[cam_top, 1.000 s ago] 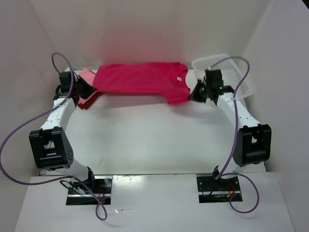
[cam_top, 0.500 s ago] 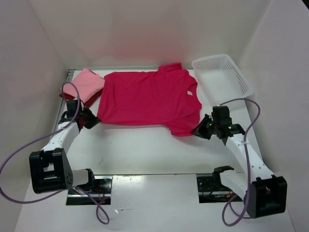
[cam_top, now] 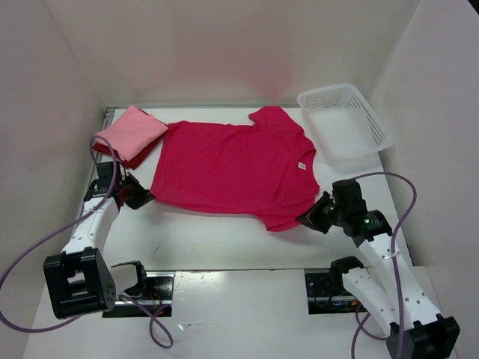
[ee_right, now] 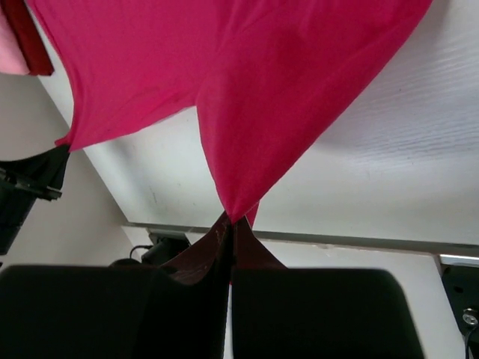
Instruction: Fold and stack the t-shirts
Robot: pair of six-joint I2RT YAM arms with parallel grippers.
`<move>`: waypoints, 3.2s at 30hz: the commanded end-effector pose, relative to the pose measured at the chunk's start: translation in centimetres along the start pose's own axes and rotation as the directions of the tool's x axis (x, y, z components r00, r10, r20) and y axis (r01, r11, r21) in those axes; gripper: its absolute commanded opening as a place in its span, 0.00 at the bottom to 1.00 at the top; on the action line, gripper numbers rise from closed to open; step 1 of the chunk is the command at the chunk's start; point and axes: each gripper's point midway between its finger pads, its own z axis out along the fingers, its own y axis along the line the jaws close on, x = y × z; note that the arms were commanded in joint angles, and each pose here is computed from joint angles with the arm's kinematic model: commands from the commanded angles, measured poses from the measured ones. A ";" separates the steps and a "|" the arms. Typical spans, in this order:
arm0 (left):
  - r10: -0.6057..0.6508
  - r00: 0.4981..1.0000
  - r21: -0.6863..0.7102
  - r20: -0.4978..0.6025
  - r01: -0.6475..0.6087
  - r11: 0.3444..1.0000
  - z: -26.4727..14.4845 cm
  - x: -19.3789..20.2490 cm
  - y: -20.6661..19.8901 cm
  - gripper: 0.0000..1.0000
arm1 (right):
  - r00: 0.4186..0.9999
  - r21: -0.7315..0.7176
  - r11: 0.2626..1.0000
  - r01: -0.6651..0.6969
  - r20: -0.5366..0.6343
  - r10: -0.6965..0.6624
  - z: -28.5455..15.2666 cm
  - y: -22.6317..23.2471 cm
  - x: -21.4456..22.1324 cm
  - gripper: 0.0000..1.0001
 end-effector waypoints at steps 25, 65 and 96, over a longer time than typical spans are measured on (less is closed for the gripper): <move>0.041 0.999 -0.035 0.028 -0.040 0.999 10.2 -7.6 -4.1 0.03 | 0.933 0.137 0.970 0.201 0.276 -0.232 11.0 8.6 -21.0 0.00; -0.108 0.993 -0.034 0.041 0.109 0.993 10.5 -3.6 -0.3 0.35 | 0.933 0.050 0.970 0.238 0.264 -0.243 8.3 5.5 -14.9 0.12; -0.162 0.987 -0.108 0.012 0.162 0.981 8.2 -3.1 5.3 0.12 | 0.950 0.086 0.994 0.073 0.296 -0.095 8.8 1.0 -14.1 0.40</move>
